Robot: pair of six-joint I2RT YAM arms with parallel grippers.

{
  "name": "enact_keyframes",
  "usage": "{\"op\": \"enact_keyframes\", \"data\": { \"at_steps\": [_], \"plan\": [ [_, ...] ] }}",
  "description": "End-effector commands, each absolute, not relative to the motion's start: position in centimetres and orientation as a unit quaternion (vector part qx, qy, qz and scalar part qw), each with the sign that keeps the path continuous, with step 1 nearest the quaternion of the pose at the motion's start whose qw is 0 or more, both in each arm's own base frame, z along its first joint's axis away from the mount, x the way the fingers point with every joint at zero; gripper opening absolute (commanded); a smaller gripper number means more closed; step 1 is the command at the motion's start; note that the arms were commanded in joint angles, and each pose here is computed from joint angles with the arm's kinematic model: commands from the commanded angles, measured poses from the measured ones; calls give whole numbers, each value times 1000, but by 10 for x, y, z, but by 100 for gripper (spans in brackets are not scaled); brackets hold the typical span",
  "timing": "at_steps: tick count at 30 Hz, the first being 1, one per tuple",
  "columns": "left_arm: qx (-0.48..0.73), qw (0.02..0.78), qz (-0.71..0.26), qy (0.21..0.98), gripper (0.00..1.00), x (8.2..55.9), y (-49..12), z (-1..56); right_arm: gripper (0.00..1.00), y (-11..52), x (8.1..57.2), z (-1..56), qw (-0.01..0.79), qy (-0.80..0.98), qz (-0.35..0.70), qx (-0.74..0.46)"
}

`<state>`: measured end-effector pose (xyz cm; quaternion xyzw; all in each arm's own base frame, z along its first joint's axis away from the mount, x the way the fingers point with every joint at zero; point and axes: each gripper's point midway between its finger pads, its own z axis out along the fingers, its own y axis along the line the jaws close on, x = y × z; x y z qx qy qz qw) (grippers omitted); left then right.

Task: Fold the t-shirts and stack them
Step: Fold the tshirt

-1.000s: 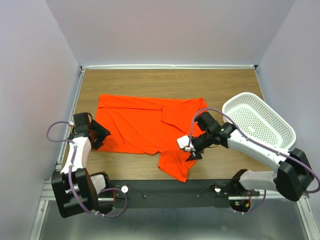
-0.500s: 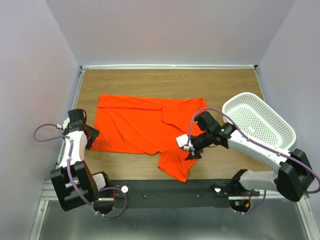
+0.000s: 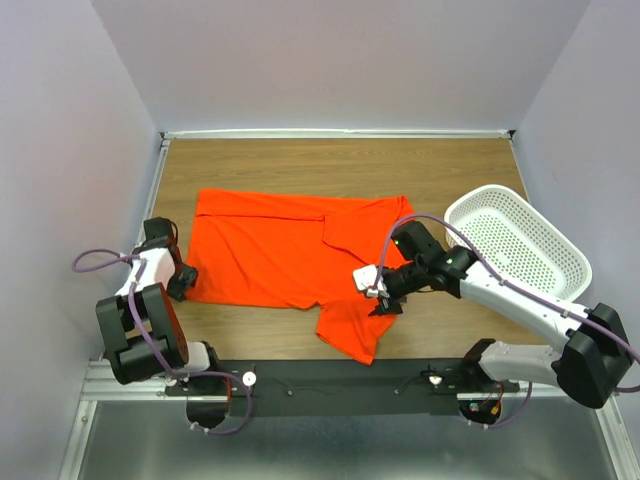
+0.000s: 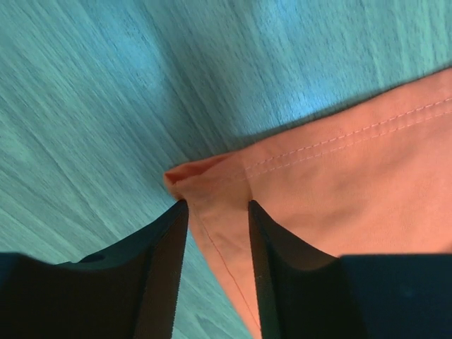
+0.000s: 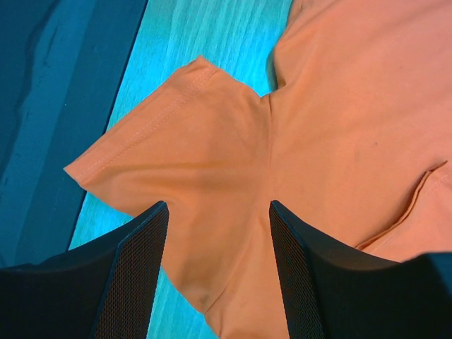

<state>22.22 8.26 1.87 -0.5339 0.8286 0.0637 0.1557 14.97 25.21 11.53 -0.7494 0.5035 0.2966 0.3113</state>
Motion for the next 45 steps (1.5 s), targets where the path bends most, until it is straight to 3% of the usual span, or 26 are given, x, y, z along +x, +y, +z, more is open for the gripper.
{"op": "enact_keyframes", "data": {
  "at_steps": [1,3,6,8,9,12,18,24,28,33,39,45],
  "plan": [
    [-545,173,90,815,45,227,97,17,67,258,158,132,335,499,286,-746],
    [-544,161,92,818,41,225,96,11,66,259,159,134,337,503,283,-744],
    [-542,157,88,821,20,227,95,6,66,259,160,138,340,508,283,-740],
    [-537,160,83,824,18,229,94,6,66,259,159,140,343,506,284,-739],
    [-533,164,79,826,10,232,94,10,67,258,158,141,345,505,285,-739],
    [-518,183,64,833,2,239,92,24,67,259,154,144,345,503,293,-736],
    [-495,220,6,841,0,255,79,49,69,245,113,121,256,451,338,-786],
    [-472,221,-15,853,0,258,72,49,59,235,65,67,153,423,305,-840],
    [-464,222,-23,858,0,258,69,48,49,239,37,57,133,399,301,-856],
    [-453,228,-31,861,0,261,67,49,48,248,14,44,128,368,288,-875],
    [-441,225,-41,868,0,262,63,46,41,248,29,10,91,398,227,-884],
    [-430,225,-51,873,0,263,59,44,42,259,35,14,114,406,225,-878]
  ]
}}
